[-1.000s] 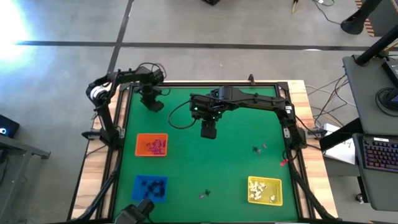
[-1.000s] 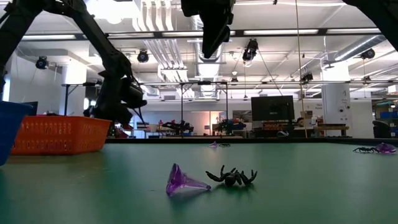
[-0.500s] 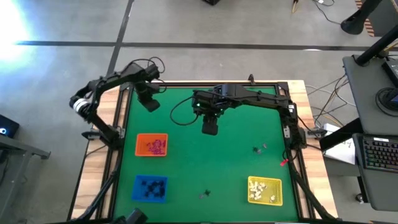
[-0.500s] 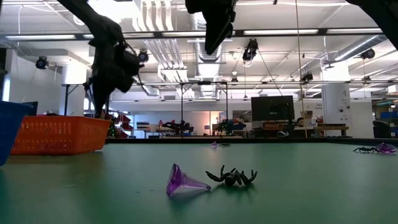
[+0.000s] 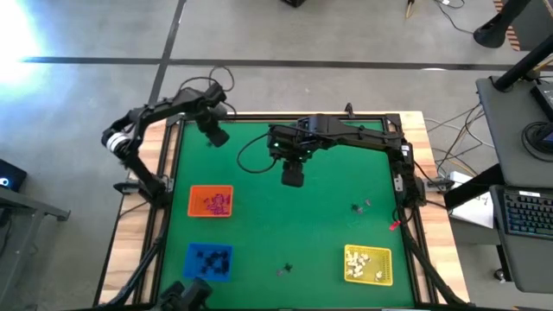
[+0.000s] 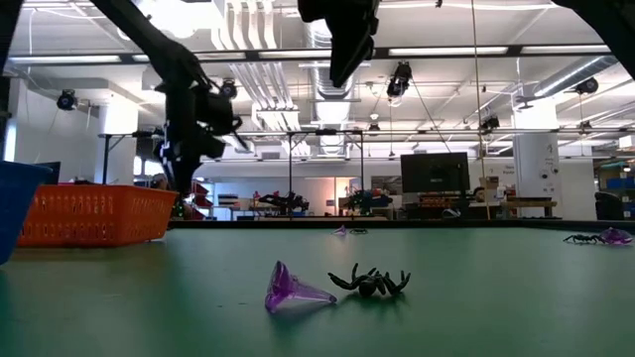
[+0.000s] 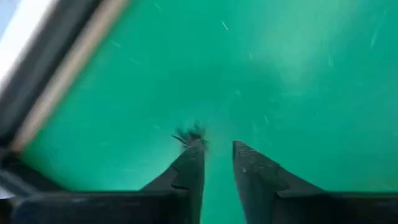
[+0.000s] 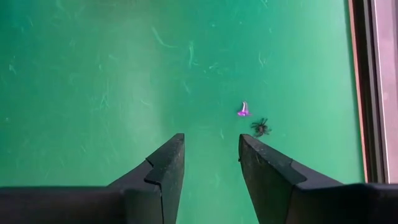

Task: Sort Halloween decoration
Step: Put the black spider toy into the blue bin

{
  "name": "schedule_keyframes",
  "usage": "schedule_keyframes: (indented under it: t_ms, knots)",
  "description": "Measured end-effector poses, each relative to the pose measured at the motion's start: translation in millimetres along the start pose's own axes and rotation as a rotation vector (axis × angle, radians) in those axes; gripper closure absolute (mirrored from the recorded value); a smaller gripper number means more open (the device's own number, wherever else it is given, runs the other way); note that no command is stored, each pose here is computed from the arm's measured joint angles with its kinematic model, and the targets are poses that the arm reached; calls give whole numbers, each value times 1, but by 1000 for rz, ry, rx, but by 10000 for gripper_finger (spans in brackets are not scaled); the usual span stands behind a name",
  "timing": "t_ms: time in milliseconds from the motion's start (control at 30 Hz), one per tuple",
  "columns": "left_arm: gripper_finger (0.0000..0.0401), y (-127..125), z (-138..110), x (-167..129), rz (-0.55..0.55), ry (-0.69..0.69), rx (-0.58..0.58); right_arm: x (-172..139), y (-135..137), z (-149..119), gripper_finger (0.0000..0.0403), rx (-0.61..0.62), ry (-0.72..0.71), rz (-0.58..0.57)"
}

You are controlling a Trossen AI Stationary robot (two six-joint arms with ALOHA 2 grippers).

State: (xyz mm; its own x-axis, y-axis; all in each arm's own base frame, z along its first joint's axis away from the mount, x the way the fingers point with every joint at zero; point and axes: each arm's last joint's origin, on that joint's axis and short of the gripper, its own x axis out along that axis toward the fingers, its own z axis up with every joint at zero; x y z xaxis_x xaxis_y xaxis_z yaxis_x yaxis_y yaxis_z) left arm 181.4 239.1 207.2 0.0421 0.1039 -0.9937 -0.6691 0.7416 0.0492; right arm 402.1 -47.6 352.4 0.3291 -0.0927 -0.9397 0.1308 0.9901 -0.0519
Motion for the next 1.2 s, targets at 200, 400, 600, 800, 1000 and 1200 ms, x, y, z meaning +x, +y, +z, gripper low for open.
schedule_keyframes:
  t_ms: [200, 400, 600, 800, 1000, 1200]
  knots:
    - [281, 2, 4, 30, 17, 123, -54, 0, 0, -3, 263, -1, 32, 1]
    - [255, 3, 8, 46, 13, 158, -65, 0, 0, -4, 268, -1, 38, 1]
    - [253, 10, 7, 58, 11, 198, -95, 0, 0, -4, 264, 5, 42, 1]
    - [253, 22, 5, 61, 11, 203, -139, 0, 0, -4, 269, 0, 42, 1]
    - [282, 22, 5, 62, 3, 203, -118, 0, 0, -4, 275, -1, 42, 2]
    - [357, 23, 5, 66, 9, 218, -110, 0, 0, -4, 272, -1, 42, 1]
